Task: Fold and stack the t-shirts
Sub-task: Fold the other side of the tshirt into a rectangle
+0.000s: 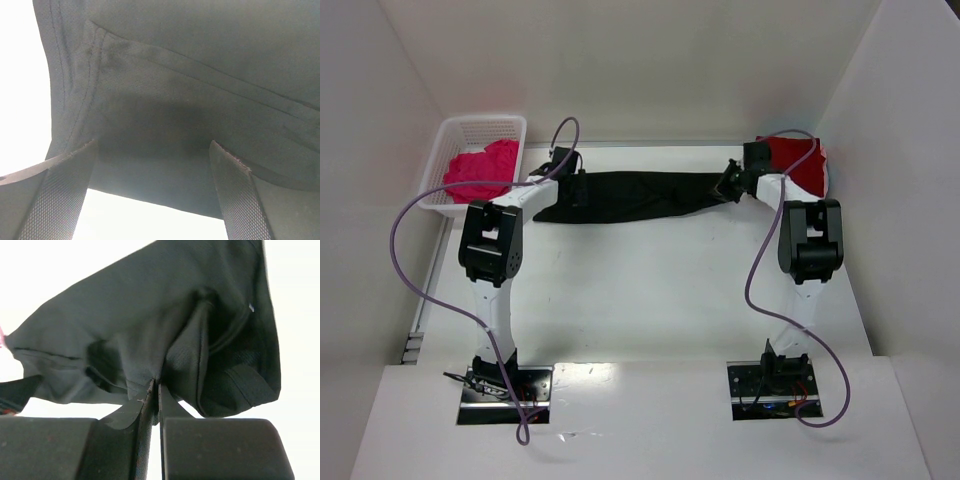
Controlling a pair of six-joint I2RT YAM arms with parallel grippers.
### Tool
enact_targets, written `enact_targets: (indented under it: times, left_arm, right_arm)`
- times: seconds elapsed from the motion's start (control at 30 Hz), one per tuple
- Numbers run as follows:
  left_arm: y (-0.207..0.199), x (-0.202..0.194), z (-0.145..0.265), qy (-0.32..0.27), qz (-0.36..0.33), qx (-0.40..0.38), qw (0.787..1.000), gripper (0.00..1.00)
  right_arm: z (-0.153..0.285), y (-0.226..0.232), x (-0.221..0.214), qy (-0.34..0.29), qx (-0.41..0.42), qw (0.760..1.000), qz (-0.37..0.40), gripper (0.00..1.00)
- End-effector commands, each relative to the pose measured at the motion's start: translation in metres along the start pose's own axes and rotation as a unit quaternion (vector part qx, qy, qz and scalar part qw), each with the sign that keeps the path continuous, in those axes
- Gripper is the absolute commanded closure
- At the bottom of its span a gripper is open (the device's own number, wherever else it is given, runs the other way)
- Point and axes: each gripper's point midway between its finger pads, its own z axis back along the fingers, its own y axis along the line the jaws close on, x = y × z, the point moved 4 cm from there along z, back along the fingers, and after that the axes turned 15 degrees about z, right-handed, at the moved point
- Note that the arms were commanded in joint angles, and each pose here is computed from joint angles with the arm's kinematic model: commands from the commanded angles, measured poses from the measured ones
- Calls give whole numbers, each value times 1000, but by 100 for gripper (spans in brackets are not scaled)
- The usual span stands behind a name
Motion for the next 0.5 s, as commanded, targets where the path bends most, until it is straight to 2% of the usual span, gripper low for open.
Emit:
enact_targets:
  times: [0.0,0.07,0.13,0.17,0.2,0.23,0.33,0.47]
  left_arm:
    - [-6,17,1,-21,19,-13,1000,0]
    - [-7,17,1,-18,19,-17,1000,0]
    - [-7,17,1,-18,19,-17,1000,0]
    - [-7,17,1,-18,19,-17,1000,0]
    - [-7,17,1,-18,19,-17,1000,0]
    - [-7,17,1,-18,19,-17,1000,0]
    - [-8,16,1,-16,19,-21,999,0]
    - [-8,16,1,-16,19,-21,999,0]
  right_arm:
    - [11,-15,-21,26,-38,999,0,89]
    - [16,-20,-36,42,-49,998,-5,89]
    - [25,-22,-43,49,-59,997,-8,83]
    - [27,-25,-49,54,-65,996,-10,76]
    - [30,-26,-55,64,-69,995,-13,65]
    - [35,-23,-50,54,-71,996,-10,44]
    - [44,-24,-49,42,-81,996,-7,30]
    - [57,-15,-27,-2,-68,998,2,22]
